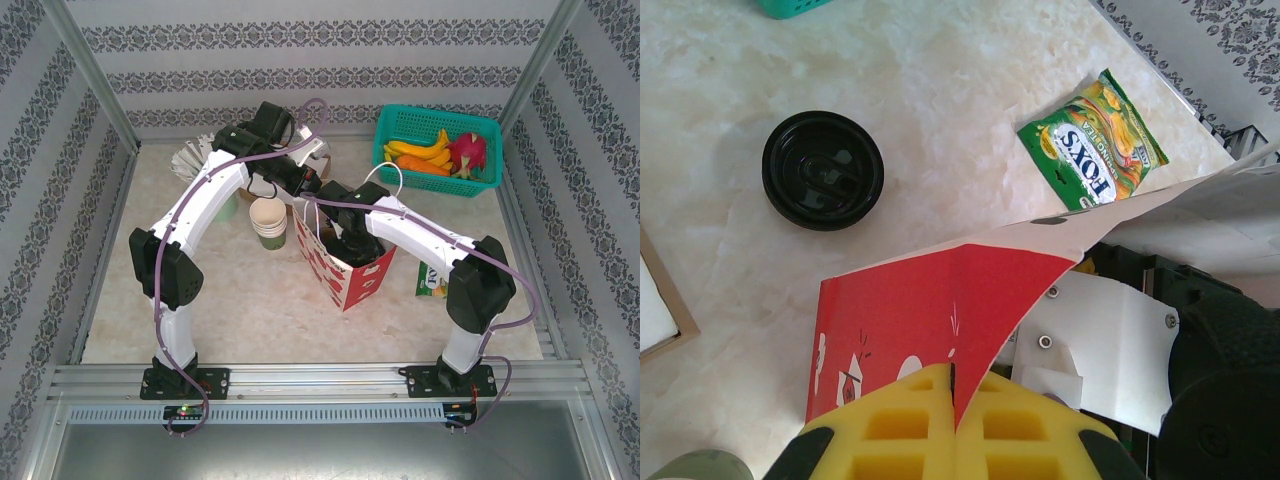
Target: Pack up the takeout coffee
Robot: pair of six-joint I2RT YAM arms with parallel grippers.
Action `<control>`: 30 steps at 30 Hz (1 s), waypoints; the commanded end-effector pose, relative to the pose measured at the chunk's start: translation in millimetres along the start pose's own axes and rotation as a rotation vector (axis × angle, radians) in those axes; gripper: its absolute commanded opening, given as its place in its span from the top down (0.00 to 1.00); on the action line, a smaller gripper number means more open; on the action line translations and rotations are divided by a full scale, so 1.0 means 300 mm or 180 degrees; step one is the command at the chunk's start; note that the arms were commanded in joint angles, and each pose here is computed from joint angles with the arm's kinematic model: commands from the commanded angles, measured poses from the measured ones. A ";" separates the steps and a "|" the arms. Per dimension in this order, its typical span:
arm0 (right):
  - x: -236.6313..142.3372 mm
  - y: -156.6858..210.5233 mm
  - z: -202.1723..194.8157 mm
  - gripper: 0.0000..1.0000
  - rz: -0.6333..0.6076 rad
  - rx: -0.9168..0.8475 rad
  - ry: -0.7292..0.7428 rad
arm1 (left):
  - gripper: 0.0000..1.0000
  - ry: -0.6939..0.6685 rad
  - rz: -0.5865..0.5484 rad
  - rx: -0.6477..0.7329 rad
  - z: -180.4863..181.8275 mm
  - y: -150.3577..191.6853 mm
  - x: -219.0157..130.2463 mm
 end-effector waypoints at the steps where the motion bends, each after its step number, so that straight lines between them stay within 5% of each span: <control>1: 0.004 0.020 -0.017 0.29 0.0105 0.0076 0.0096 | 1.00 0.0032 -0.0124 0.0060 -0.021 -0.017 -0.031; 30: 0.035 0.038 -0.009 0.29 0.0374 0.0055 0.0033 | 1.00 0.0020 -0.0129 0.0068 -0.019 -0.020 -0.031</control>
Point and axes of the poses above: each hand's point on the last joint's axis, 136 mm out from that joint toward the fingers, its own x axis out along the fingers, its own z axis along the line the jaws close on, y = z × x, the point moved 5 cm from there along -x, back along the fingers, and after that the axes turned 13 degrees about -x, right-handed, at the moved point
